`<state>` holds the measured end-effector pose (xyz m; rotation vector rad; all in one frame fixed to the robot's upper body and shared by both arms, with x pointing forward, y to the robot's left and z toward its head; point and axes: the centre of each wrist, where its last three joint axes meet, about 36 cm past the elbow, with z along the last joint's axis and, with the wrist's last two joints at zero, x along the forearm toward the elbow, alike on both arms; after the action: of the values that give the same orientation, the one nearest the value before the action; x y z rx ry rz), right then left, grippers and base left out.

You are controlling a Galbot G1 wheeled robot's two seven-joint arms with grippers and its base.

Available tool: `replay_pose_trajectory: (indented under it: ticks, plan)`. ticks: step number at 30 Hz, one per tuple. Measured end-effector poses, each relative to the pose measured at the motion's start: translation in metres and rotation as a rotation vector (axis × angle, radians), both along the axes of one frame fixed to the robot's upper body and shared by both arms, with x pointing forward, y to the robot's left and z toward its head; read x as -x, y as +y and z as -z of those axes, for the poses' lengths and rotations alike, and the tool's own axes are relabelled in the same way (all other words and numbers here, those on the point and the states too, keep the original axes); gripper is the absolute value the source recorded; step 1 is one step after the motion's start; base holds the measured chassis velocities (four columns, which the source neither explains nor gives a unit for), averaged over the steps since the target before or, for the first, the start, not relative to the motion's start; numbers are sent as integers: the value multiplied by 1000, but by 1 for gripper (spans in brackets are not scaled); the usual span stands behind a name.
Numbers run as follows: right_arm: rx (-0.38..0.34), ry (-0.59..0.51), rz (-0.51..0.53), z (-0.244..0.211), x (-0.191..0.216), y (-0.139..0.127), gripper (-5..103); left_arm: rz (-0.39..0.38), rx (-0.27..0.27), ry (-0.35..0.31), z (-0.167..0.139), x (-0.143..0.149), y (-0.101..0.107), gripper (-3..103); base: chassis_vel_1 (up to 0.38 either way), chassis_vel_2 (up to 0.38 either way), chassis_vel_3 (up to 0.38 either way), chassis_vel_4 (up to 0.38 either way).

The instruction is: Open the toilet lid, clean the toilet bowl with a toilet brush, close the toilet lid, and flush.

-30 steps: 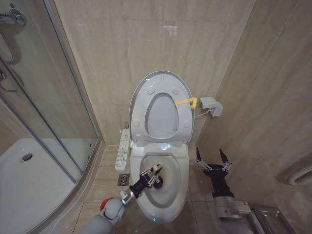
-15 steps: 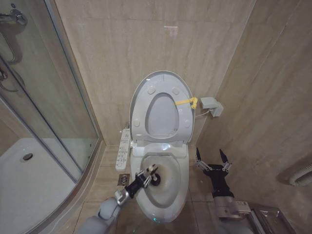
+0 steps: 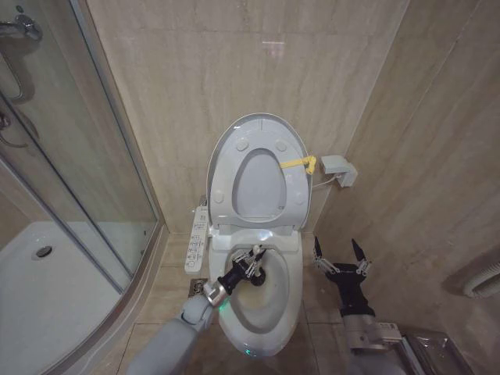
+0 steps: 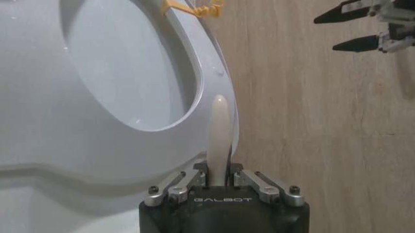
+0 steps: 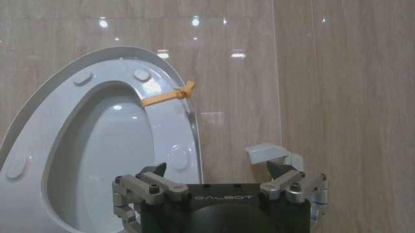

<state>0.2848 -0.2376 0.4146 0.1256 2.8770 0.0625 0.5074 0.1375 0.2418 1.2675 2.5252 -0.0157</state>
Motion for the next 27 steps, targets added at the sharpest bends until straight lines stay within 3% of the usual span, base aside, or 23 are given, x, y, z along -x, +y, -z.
replay_pose_trajectory:
  ticks: [7,12,15,19,22,27]
  plan:
    - [0,0,0,0,0,0,100,30,19,-3,-8,-19,-33,19,0,0,0,0]
    - [0,0,0,0,0,0,100,44,32,16,-4,-17,-51,19,0,0,0,0]
    - [0,0,0,0,0,0,100,64,45,42,2,-10,-73,19,0,0,0,0]
    - [0,0,0,0,0,0,100,74,45,60,8,-5,-82,19,0,0,0,0]
    - [0,0,0,0,0,0,100,72,32,68,12,-4,-78,19,0,0,0,0]
    - [0,0,0,0,0,0,100,33,-36,55,17,-15,-34,19,0,0,0,0]
